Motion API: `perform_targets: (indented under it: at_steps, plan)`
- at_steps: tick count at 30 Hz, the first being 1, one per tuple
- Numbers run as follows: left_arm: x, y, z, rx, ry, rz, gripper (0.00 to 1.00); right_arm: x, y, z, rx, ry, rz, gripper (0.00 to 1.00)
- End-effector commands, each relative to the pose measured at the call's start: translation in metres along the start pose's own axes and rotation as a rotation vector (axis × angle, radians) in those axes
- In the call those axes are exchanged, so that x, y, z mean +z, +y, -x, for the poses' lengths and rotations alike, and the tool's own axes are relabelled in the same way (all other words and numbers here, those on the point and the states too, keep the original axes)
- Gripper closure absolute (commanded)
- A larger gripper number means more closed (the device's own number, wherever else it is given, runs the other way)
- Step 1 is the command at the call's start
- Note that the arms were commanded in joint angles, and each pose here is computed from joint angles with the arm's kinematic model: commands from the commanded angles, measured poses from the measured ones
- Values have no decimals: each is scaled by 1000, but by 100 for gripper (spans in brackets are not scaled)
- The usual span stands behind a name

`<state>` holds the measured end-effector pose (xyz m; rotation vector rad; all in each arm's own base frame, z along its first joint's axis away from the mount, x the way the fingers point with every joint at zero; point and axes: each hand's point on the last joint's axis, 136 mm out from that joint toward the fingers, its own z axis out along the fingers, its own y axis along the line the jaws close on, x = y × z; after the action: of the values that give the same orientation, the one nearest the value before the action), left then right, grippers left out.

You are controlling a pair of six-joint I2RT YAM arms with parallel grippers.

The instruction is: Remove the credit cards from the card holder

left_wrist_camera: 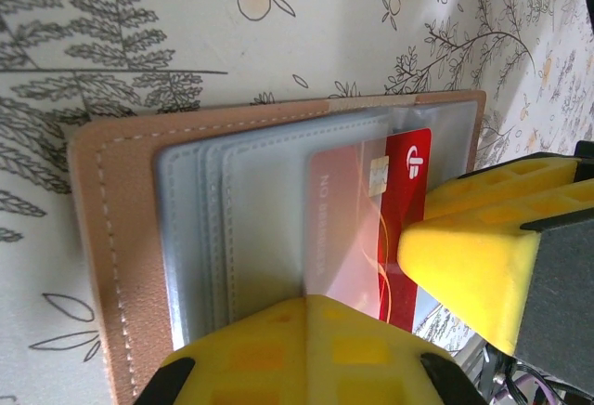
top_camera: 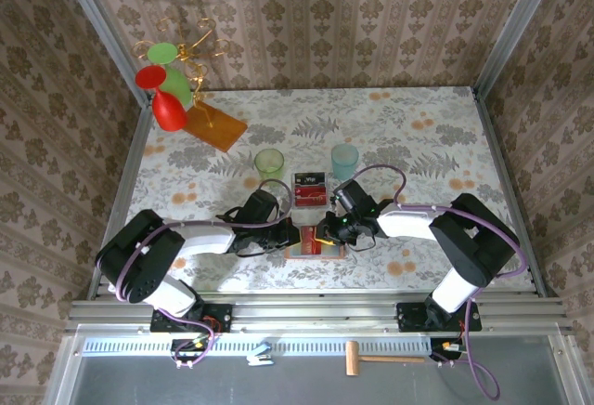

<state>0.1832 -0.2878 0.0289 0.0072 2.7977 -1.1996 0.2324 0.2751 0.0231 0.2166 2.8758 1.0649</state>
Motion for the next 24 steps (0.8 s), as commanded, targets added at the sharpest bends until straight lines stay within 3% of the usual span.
perform_targets:
  at_steps: [1, 24]
  plan:
    - [4, 20, -13, -17, 49, 64, 96, -5, -3, -1, 4, -6, 1, 86]
    - [-2, 18, -14, -27, 2, 54, 95, -34, -14, 1, -26, -33, -30, 91]
